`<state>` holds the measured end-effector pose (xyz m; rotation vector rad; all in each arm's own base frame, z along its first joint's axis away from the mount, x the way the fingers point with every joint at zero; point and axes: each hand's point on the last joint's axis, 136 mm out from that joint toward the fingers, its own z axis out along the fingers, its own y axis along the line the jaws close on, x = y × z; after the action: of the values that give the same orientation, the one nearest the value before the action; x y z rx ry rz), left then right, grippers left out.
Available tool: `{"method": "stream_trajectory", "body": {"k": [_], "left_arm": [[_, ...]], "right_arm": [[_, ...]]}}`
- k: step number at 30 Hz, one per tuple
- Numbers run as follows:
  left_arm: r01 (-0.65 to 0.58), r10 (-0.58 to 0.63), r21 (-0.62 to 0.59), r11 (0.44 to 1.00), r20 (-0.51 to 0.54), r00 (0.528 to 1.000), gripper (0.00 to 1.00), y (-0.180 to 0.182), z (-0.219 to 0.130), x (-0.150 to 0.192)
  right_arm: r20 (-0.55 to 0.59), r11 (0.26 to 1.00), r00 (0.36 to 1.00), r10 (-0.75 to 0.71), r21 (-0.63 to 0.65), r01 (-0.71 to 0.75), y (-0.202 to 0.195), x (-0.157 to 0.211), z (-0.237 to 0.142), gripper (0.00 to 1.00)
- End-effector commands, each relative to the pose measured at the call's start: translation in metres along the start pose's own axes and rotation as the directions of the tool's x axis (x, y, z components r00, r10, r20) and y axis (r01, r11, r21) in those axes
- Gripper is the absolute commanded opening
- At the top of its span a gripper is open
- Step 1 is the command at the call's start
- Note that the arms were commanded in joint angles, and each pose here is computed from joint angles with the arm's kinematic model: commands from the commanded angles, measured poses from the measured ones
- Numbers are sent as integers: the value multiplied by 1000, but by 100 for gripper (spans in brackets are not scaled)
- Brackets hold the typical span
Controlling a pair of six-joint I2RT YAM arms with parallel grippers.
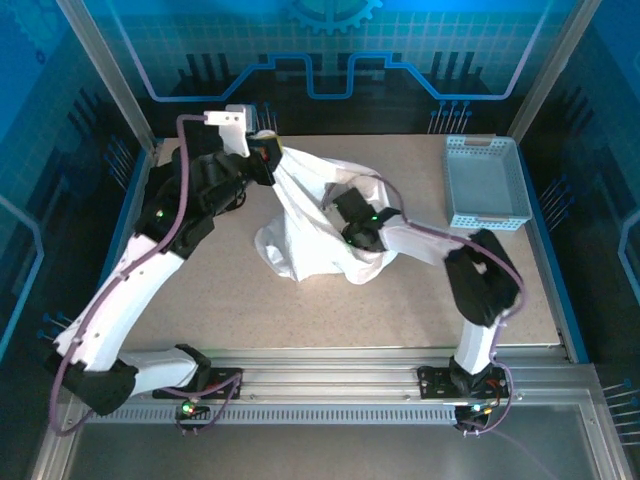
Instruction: Fold the inside-out t-shirt
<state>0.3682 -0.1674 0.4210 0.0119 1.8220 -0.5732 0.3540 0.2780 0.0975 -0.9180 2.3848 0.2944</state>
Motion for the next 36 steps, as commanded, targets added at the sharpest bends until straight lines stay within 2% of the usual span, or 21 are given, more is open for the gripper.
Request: {"method": "stream_trajectory", "body": {"k": [1, 3, 5, 9, 12, 16, 19, 21, 23, 24, 27, 31, 33, 35, 36], "left_arm": [[93, -105, -166, 982, -67, 992, 0, 56, 38, 26], [104, -130, -221, 970, -109, 985, 0, 79, 62, 37], [115, -158, -274, 955, -139, 978, 0, 100, 79, 43], [180, -248, -345, 921, -161, 955, 0, 146, 97, 54], [181, -253, -301, 936, -222, 942, 0, 144, 105, 73], [281, -328, -188, 941, -304, 895, 0, 122, 102, 135], [338, -426, -309, 889, -285, 859, 0, 157, 86, 187], [358, -500, -438, 825, -269, 823, 0, 195, 70, 223], [393, -556, -478, 785, -265, 788, 0, 210, 59, 250], [404, -564, -467, 786, -277, 778, 0, 209, 57, 262], [438, -567, -382, 813, -356, 742, 0, 189, 56, 290], [422, -553, -365, 830, -431, 713, 5, 180, 48, 317], [413, -542, -358, 837, -443, 714, 5, 179, 45, 322], [409, -533, -349, 844, -453, 714, 5, 177, 45, 323], [406, -531, -348, 845, -454, 715, 5, 176, 44, 322]], "right_arm": [[282, 973, 959, -9, -219, 73, 43, -63, -67, 0], [337, 957, 941, -22, -266, 117, 59, -76, -82, 0], [367, 953, 929, -49, -260, 153, 67, -81, -94, 0], [444, 957, 896, -28, -248, 153, 50, -81, -128, 0], [532, 964, 846, 25, -238, 121, 36, -99, -148, 0], [630, 970, 776, 42, -213, 121, 30, -148, -179, 0], [702, 970, 711, 21, -187, 156, 26, -175, -222, 0], [742, 967, 670, 36, -194, 163, 20, -181, -253, 0], [771, 969, 635, 49, -192, 158, 14, -181, -275, 0], [777, 968, 627, 52, -194, 160, 13, -179, -279, 0], [749, 968, 660, 57, -204, 147, 13, -169, -265, 0], [685, 974, 725, 66, -203, 103, 6, -149, -231, 0], [580, 985, 814, -1, -138, 100, 7, -132, -199, 0], [472, 986, 875, -106, -63, 154, 18, -111, -163, 2], [416, 983, 898, -145, -47, 180, 24, -101, -146, 12]]}}
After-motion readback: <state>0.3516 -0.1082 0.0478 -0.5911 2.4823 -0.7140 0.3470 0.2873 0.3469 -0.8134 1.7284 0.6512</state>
